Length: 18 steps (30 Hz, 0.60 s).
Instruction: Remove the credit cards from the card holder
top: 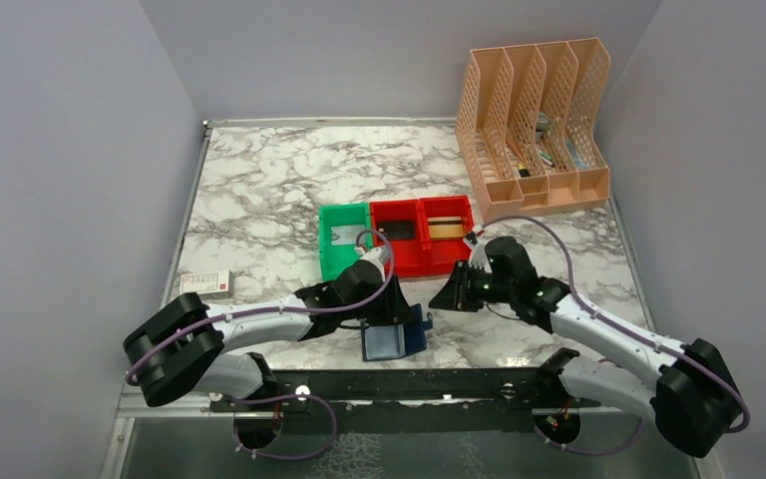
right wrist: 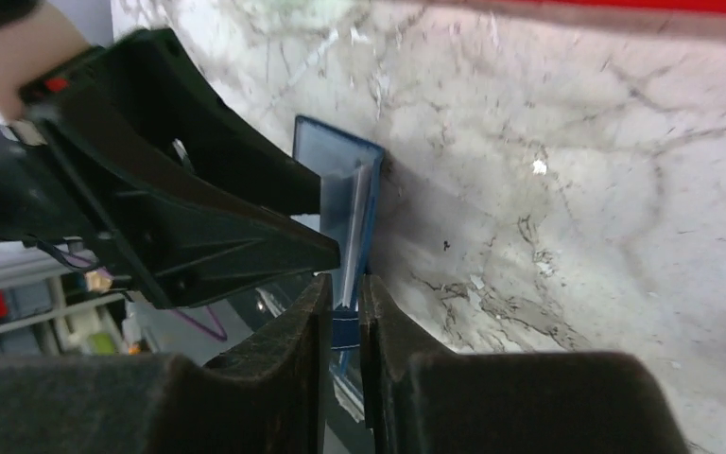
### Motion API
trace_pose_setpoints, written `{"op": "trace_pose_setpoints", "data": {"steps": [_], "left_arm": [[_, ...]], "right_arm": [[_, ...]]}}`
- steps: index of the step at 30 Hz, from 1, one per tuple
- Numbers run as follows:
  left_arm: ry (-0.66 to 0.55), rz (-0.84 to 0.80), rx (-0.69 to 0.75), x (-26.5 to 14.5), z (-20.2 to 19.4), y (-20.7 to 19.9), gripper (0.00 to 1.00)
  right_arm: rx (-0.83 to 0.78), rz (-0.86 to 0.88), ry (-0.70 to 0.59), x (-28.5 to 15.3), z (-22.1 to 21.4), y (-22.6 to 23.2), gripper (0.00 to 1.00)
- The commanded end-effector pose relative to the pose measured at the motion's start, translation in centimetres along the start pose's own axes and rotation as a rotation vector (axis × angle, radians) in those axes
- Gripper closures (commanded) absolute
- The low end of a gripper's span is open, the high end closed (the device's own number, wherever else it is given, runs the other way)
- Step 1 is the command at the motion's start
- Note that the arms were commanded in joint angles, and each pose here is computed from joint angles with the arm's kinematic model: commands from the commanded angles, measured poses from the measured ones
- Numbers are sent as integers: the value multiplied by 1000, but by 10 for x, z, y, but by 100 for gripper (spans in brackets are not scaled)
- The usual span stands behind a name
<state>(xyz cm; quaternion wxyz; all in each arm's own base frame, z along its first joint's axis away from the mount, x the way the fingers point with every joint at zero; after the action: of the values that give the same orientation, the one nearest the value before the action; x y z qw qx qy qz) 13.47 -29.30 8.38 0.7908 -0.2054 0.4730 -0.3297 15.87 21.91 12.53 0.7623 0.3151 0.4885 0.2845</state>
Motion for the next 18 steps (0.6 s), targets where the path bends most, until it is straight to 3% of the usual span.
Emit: {"op": "trace_pose_setpoints", "data": {"steps": [1, 5, 11, 14, 18], "left_arm": [[-31, -16, 9, 1, 9, -9, 57], [-26, -24, 7, 3, 9, -11, 59], [-25, -7, 7, 9, 10, -8, 65], [-51, 49, -25, 15, 11, 3, 69], [-84, 94, -40, 25, 19, 8, 71]], "right_arm": [[15, 110, 98, 11, -12, 8, 86], [8, 82, 123, 14, -13, 4, 89], [-26, -35, -26, -4, 11, 5, 86], [-108, 72, -37, -16, 14, 27, 86], [-157, 221, 81, -21, -6, 42, 88]]}}
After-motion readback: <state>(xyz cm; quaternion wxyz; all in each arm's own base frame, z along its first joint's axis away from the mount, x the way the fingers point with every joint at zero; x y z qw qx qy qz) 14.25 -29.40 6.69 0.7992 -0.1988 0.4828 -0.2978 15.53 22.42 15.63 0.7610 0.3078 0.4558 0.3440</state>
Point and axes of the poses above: each gripper's point midway between its finger pads, its own x axis out along the fingers, its own y axis along the line the jaws close on, z = x × y, the point moved 3 cm from there along -x, back along the fingers, and after that the axes turned 8 degrees about x, right-handed, at the moved point
